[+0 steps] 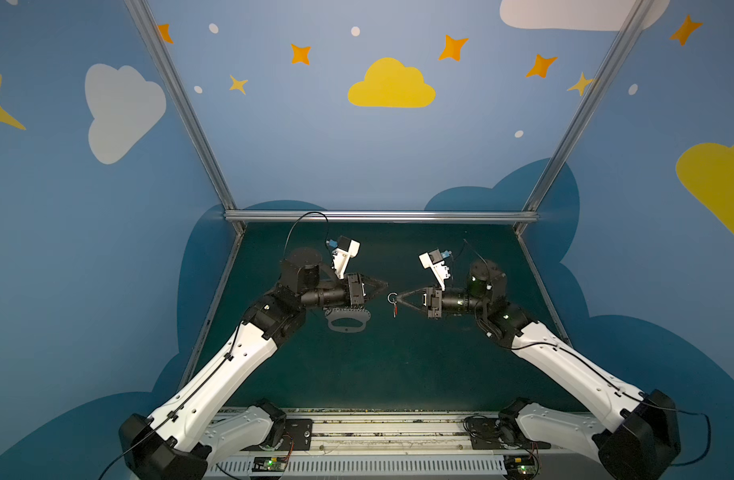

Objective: Put the keys on the keyring
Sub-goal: 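Swing the left gripper down toward the silver ring plate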

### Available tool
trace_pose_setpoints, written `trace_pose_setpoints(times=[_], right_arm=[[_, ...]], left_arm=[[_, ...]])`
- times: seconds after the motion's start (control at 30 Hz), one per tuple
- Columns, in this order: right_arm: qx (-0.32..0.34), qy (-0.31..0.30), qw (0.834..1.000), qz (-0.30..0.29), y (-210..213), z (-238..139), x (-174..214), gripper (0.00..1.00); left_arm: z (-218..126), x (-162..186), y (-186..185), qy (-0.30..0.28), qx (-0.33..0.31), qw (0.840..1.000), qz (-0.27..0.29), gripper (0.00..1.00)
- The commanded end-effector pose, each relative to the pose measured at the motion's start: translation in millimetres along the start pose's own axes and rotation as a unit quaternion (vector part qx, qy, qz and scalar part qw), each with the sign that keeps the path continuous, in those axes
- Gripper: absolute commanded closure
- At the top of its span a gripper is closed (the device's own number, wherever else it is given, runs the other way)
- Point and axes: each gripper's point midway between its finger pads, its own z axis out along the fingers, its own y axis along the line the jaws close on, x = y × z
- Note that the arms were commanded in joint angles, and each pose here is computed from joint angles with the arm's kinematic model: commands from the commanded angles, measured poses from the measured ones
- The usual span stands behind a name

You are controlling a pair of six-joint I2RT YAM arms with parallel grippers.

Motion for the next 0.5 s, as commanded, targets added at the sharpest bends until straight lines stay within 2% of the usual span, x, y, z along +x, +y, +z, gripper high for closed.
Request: trace_pose_setpoints(times=[0.0, 0.2, 0.47], right_arm=[[-0.014, -0.021, 0.999, -0.023, 13, -5, -10, 1.0], [-0.029, -0.024, 0.999, -0.027, 21, -6, -13, 1.0], [-0.033, -0.021, 0.999, -0.025, 20, -5, -13, 1.0]], left_arm=[[3, 1, 2, 0.003, 0.003, 1.0, -0.003, 0.59], [13, 9, -3, 0.033, 0.019, 0.999, 0.004, 0.63], [17, 14, -13, 0.051, 0.038, 0.998, 0.013, 0.74]])
